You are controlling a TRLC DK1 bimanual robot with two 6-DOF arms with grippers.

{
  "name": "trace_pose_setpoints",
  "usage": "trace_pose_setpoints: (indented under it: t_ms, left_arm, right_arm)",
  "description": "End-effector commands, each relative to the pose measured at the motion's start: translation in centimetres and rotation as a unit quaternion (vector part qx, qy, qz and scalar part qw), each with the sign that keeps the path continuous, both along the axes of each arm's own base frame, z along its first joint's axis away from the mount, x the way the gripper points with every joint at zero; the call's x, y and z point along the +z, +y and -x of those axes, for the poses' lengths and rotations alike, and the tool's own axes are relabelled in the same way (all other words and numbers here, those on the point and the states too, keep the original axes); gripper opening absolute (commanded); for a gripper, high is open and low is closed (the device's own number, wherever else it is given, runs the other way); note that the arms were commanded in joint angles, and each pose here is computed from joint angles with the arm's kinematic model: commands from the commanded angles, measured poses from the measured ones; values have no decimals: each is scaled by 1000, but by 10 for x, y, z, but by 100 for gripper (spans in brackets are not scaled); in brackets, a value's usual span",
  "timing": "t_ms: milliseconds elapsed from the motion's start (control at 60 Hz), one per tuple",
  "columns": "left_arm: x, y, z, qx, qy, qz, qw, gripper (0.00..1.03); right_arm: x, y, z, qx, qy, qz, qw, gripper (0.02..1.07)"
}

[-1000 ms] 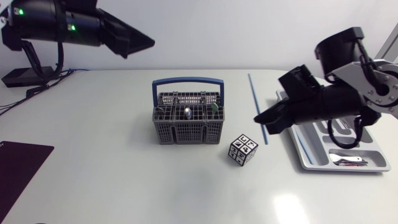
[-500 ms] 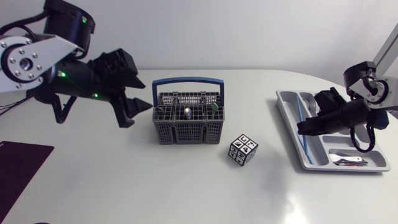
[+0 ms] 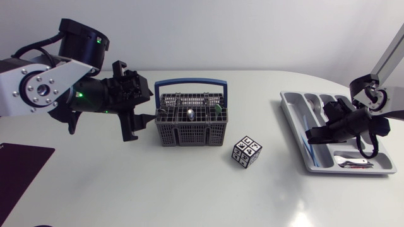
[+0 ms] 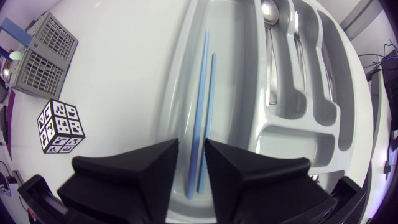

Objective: Transfer all utensils from the basket to the drawer tray.

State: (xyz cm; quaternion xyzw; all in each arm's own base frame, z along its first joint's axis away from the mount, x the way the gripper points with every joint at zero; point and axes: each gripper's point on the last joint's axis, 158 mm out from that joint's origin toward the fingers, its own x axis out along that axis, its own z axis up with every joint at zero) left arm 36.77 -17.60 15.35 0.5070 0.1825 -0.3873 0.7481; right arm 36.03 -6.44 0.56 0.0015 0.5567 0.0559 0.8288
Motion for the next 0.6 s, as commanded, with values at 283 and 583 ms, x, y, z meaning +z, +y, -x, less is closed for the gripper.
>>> trace_pose_setpoints:
  t_ms: [283, 583]
  left_arm:
    - [-33, 0, -20, -52, -22, -87, 995, 68]
    - [-45, -5, -44, -77, -32, -128, 988, 56]
  right_arm:
    - [4, 27, 6, 31, -5, 2, 1000, 100]
    - [20, 64, 4, 64, -24, 2, 998, 100]
